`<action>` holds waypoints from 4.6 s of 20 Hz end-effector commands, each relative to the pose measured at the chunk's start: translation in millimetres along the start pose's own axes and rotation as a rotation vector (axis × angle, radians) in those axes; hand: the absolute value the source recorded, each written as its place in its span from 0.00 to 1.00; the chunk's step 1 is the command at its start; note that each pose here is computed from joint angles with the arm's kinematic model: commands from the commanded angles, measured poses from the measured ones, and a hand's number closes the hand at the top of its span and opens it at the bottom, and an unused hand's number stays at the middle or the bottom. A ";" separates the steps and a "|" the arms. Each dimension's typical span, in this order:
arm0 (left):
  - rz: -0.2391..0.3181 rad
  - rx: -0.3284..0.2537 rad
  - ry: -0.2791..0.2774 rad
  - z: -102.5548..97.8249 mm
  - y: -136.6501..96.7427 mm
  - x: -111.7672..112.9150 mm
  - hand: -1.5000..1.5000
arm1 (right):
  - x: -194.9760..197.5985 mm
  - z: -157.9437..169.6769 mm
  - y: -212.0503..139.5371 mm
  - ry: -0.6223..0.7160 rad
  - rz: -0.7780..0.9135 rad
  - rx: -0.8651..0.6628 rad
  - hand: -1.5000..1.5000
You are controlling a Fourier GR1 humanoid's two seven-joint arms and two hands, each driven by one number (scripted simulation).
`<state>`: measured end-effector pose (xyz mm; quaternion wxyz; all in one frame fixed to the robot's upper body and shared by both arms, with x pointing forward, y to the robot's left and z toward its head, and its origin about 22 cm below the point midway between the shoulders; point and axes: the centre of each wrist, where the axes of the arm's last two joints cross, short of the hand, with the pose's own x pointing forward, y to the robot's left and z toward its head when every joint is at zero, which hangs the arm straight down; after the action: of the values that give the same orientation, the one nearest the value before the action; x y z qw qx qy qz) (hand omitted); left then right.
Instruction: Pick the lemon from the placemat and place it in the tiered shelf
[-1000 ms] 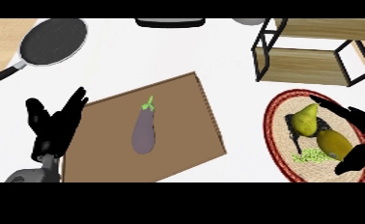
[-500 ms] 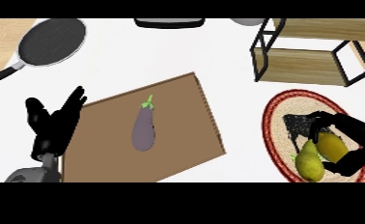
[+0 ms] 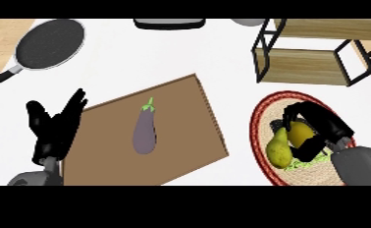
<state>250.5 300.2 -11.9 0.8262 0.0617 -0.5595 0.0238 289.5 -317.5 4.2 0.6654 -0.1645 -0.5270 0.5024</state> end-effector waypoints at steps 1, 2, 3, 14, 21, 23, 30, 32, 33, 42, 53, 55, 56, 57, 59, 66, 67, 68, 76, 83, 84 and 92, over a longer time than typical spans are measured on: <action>0.007 0.011 0.082 -4.2 -1.2 -10.3 0.50 | 62.5 4.3 -3.0 0.000 0.000 -0.129 1.00; 0.026 -0.006 0.070 -6.2 -10.8 -7.2 0.50 | 80.9 0.3 -12.9 -0.021 -0.043 -0.156 1.00; 0.017 -0.007 0.082 2.6 0.2 -29.4 0.50 | 83.1 9.0 -9.7 -0.029 -0.071 -0.218 1.00; 0.012 0.003 0.076 11.6 12.2 -25.7 0.50 | 175.0 126.8 -99.3 -0.067 -0.036 -0.646 1.00; 0.008 -0.033 0.092 9.4 -11.4 -32.4 0.50 | 210.4 164.8 -168.3 -0.009 -0.048 -0.765 1.00; 0.020 -0.007 0.081 -6.2 1.4 -20.8 0.50 | 207.7 161.1 -196.3 0.018 -0.083 -0.769 1.00; 0.027 -0.037 0.074 -12.8 -10.0 -20.4 0.50 | 208.1 171.7 -265.2 0.029 -0.156 -0.862 1.00; 0.004 -0.030 0.064 -12.3 7.2 -11.9 0.50 | 193.6 157.0 -275.0 0.042 -0.157 -0.858 1.00; -0.002 -0.035 0.070 -7.9 -17.8 -14.1 0.50 | 204.4 165.3 -293.4 0.063 -0.163 -0.859 1.00; 0.001 -0.047 0.080 -5.0 -11.0 -21.8 0.50 | 187.9 134.5 -317.2 0.068 -0.093 -0.768 1.00; -0.011 -0.051 0.081 -0.2 -12.0 -14.4 0.50 | 130.6 71.0 -322.3 0.093 -0.020 -0.769 1.00; -0.008 -0.044 0.070 -6.8 -24.5 -11.7 0.50 | 124.1 61.5 -319.7 0.087 -0.040 -0.779 1.00; 0.014 -0.057 0.058 -1.7 -22.5 -17.4 0.50 | 130.7 61.7 -328.3 0.082 -0.041 -0.787 1.00; 0.005 -0.057 0.076 -7.3 -6.1 -14.8 0.50 | 129.9 57.1 -321.9 0.082 -0.011 -0.773 1.00; 0.004 -0.045 0.086 -2.5 -9.0 -7.5 0.50 | 120.1 51.8 -322.1 0.083 0.002 -0.782 1.00; -0.006 -0.063 0.065 -12.1 -10.9 -5.8 0.50 | 116.5 47.6 -339.9 0.012 -0.031 -0.794 1.00; 0.008 -0.031 0.067 -11.7 3.7 2.1 0.50 | 104.2 42.9 -332.5 0.010 -0.028 -0.806 1.00; 0.009 -0.047 0.060 -5.3 -5.7 -10.9 0.50 | 118.6 38.2 -333.4 0.001 -0.010 -0.782 1.00; 0.008 -0.038 0.060 5.2 -5.6 -8.8 0.50 | 118.5 29.5 -333.1 0.048 0.060 -0.744 1.00; 0.008 -0.045 0.073 -4.1 -12.4 -2.6 0.50 | 103.1 39.0 -342.8 -0.002 -0.343 -0.887 0.00; 0.000 -0.036 0.078 -1.6 -3.8 1.9 0.50 | 94.7 38.5 -340.2 -0.026 -0.386 -0.881 0.00; 0.019 -0.064 0.067 -3.6 -11.8 -5.3 0.50 | 91.3 53.3 -355.6 -0.112 -0.679 -0.942 0.00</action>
<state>257.7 297.1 -8.8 0.8241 0.0464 -0.5644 0.0116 414.9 -403.7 347.3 0.6119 -0.2730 -0.7417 0.0312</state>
